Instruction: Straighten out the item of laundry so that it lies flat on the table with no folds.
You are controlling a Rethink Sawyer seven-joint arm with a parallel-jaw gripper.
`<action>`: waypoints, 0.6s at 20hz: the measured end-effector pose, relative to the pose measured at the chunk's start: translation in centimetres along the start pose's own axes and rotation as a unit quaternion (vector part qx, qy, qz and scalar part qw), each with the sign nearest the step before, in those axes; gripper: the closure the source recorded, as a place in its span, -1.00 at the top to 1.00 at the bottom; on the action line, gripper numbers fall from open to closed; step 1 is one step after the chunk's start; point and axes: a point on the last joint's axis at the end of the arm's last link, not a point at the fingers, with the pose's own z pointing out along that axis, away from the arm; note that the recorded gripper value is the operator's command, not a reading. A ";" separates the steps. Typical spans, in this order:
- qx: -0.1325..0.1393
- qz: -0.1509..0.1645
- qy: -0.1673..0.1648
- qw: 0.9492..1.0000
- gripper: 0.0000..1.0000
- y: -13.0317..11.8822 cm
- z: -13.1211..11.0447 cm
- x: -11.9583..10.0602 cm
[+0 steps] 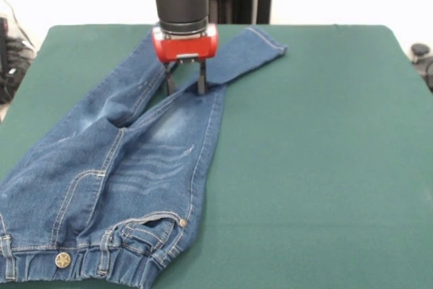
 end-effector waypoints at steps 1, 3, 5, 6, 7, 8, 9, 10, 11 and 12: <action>0.003 -0.001 0.011 1.000 1.00 0.0 0.0 0.4; 0.011 -0.002 0.037 0.999 1.00 0.0 -0.1 1.2; 0.018 -0.003 0.062 0.998 1.00 0.1 -0.3 1.9; 0.022 -0.003 0.074 0.997 1.00 0.1 -0.5 2.3; 0.027 -0.004 0.092 0.995 1.00 0.2 -0.8 2.8; 0.030 -0.004 0.099 0.995 1.00 0.2 -1.0 3.0; 0.034 -0.004 0.105 0.994 1.00 0.2 -1.2 3.2; 0.037 -0.004 0.111 0.993 1.00 0.2 -1.4 3.4; 0.039 -0.003 0.113 0.993 1.00 0.1 -1.5 3.5; 0.042 -0.001 0.117 0.992 1.00 0.0 -1.6 3.6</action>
